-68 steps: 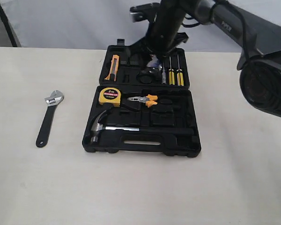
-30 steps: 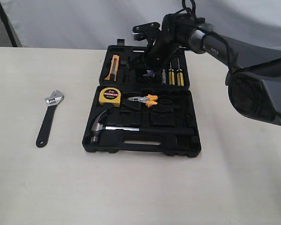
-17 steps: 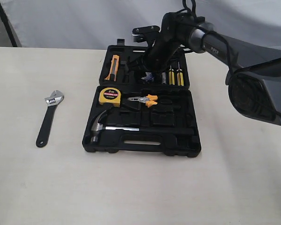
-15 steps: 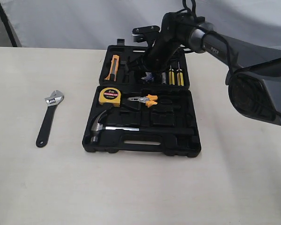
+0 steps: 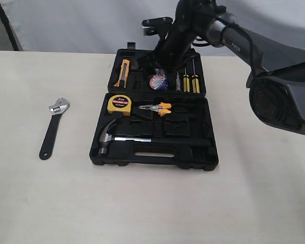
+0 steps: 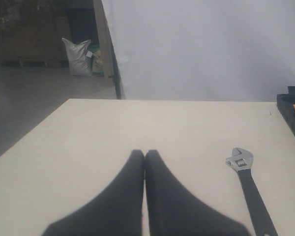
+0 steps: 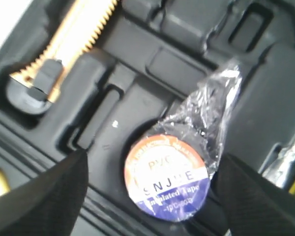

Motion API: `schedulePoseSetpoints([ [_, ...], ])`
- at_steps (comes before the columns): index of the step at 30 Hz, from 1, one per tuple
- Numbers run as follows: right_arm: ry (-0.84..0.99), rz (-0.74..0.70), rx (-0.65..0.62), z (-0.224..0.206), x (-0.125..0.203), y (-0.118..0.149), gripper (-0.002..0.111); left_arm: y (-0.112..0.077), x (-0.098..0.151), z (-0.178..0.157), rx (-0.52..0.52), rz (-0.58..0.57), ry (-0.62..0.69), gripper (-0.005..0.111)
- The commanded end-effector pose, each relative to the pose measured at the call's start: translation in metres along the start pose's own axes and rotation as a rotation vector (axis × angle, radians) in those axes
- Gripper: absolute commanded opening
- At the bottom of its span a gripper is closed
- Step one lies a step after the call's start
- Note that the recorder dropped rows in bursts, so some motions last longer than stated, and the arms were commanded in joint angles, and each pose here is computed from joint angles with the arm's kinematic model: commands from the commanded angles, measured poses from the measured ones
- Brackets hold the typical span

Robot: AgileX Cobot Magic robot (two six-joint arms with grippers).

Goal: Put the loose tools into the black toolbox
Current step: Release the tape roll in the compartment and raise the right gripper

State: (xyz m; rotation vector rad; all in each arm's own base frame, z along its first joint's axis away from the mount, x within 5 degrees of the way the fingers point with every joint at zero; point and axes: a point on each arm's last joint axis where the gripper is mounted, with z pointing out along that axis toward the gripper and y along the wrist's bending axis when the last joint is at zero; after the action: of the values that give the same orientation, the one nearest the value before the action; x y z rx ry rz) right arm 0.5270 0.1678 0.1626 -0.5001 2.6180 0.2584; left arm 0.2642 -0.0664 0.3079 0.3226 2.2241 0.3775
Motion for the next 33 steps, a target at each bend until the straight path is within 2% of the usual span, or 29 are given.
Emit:
schedulePoseSetpoints([
  [1, -0.003, -0.008, 0.014, -0.009, -0.003, -0.002, 0.065, 0.0, 0.002, -0.001, 0.014, -0.022, -0.007, 0.001],
  [3, -0.001, -0.008, 0.013, -0.009, -0.003, -0.002, 0.058, 0.0, 0.002, -0.001, 0.014, -0.022, -0.007, 0.001],
  [7, 0.002, -0.021, 0.034, -0.009, -0.002, -0.004, 0.034, 0.0, 0.002, -0.001, 0.014, -0.022, -0.007, 0.001],
  [8, 0.004, -0.021, 0.034, -0.008, -0.002, -0.004, 0.032, 0.0, 0.002, -0.001, 0.014, -0.022, -0.007, 0.001],
  [9, 0.004, -0.021, 0.034, -0.008, -0.002, -0.004, 0.032, 0.0, 0.002, -0.001, 0.014, -0.022, -0.007, 0.001],
  [11, 0.004, -0.023, 0.034, -0.008, -0.002, -0.004, 0.04, 0.0, 0.002, -0.001, 0.014, -0.022, -0.007, 0.001],
  [12, 0.004, -0.029, 0.034, -0.008, -0.002, -0.004, 0.048, 0.0, 0.002, -0.001, 0.014, -0.022, -0.007, 0.001],
  [13, 0.008, -0.028, 0.034, -0.005, -0.001, -0.004, 0.062, 0.0, 0.002, -0.001, 0.014, -0.022, -0.007, 0.001],
  [15, 0.022, -0.031, 0.04, 0.002, 0.002, -0.006, 0.071, 0.0, 0.002, -0.001, 0.014, -0.022, -0.007, 0.001],
  [19, 0.048, -0.029, 0.042, 0.018, 0.009, -0.008, 0.071, 0.0, 0.002, -0.001, 0.014, -0.022, -0.007, 0.001],
  [29, 0.021, -0.034, 0.048, 0.009, 0.004, -0.007, 0.071, 0.0, 0.002, -0.001, 0.014, -0.022, -0.007, 0.001],
  [33, 0.038, -0.033, 0.045, 0.008, 0.005, -0.007, 0.061, 0.0, 0.002, -0.001, 0.014, -0.022, -0.007, 0.001],
])
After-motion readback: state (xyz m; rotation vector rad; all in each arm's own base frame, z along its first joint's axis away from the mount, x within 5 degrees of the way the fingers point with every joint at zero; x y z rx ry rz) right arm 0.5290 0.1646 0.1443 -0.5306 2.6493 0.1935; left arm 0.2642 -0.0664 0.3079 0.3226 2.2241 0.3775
